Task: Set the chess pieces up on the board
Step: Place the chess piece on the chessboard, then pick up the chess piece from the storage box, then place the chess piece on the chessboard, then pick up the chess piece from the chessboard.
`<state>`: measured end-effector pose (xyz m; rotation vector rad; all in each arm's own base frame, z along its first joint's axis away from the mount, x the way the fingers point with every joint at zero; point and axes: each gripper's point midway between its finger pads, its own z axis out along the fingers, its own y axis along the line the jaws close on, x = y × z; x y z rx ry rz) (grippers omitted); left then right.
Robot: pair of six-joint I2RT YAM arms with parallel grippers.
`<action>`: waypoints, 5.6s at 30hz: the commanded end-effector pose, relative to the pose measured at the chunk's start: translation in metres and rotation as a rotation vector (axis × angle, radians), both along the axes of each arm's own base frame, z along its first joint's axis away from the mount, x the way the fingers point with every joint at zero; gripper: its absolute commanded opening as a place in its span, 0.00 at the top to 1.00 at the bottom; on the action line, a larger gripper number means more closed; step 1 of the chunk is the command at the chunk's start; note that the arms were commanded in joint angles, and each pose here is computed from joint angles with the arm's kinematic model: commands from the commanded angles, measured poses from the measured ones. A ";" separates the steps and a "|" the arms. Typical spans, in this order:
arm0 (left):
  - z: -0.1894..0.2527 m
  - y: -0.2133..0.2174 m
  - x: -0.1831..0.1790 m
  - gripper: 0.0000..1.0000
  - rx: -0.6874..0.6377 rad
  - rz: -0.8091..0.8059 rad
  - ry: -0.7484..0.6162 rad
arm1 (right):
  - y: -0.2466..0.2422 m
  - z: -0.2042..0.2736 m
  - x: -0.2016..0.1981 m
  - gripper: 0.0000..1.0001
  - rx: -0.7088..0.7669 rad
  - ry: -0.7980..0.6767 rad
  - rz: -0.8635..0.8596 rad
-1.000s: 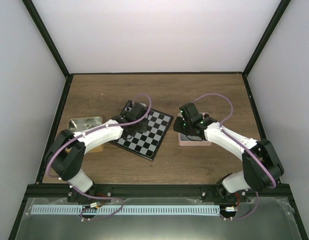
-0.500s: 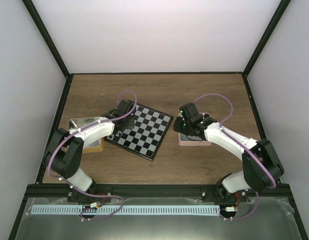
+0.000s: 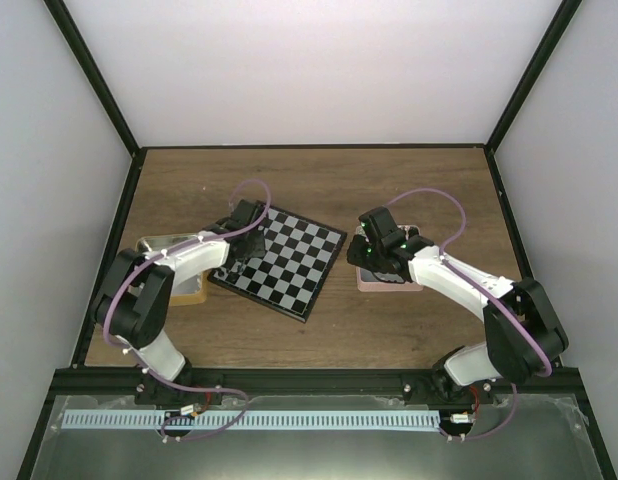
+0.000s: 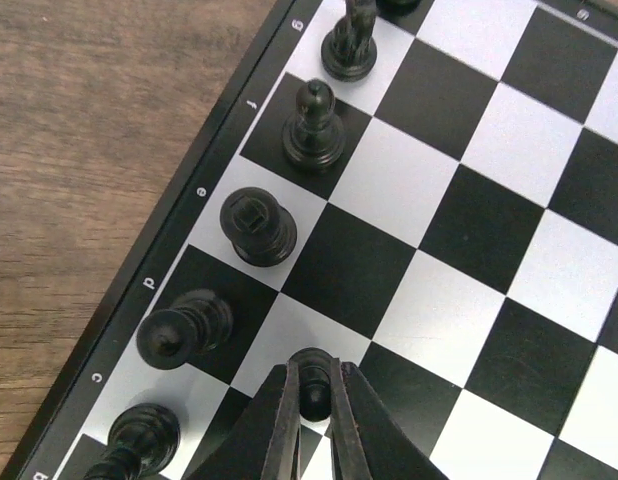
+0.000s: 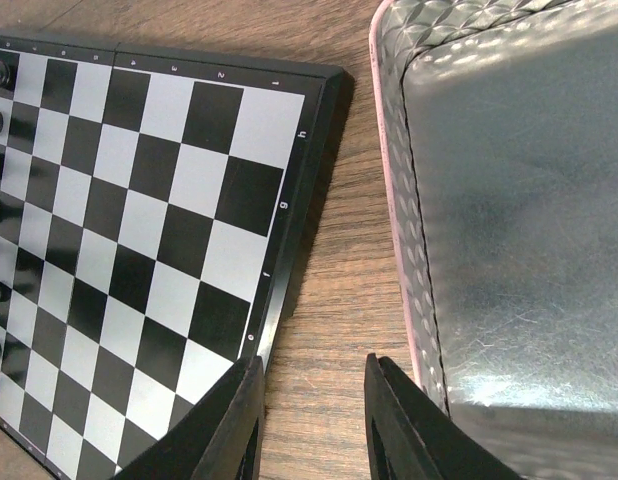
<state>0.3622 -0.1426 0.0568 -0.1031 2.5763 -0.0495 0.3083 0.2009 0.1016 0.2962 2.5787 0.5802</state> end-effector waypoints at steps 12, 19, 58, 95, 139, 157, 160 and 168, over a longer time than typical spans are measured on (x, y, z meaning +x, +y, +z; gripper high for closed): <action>0.000 -0.005 0.006 0.82 -0.018 -0.007 0.011 | -0.002 0.006 0.002 0.71 0.013 -0.021 -0.008; 0.026 -0.009 0.010 0.80 -0.045 -0.012 -0.030 | -0.009 0.009 0.007 0.70 -0.025 -0.044 -0.030; 0.134 -0.055 -0.005 0.73 -0.356 -0.263 -0.299 | -0.156 -0.048 0.107 0.79 -0.254 -0.067 -0.242; 0.145 -0.031 -0.003 0.69 -0.348 -0.122 -0.387 | 0.045 0.017 -0.006 0.99 0.313 0.168 0.272; 0.063 -0.101 -0.085 0.43 -0.321 -0.427 0.005 | 0.059 0.015 0.004 0.74 0.011 -0.021 0.061; 0.009 -0.123 -0.097 0.58 -0.204 -0.468 0.185 | 0.013 0.044 0.013 0.73 -0.088 -0.151 -0.087; 0.009 -0.120 -0.088 0.63 -0.181 -0.420 0.173 | 0.009 0.046 0.012 0.73 -0.098 -0.155 -0.100; 0.008 -0.121 -0.080 0.68 -0.157 -0.383 0.179 | -0.004 0.058 0.012 0.73 -0.128 -0.201 -0.137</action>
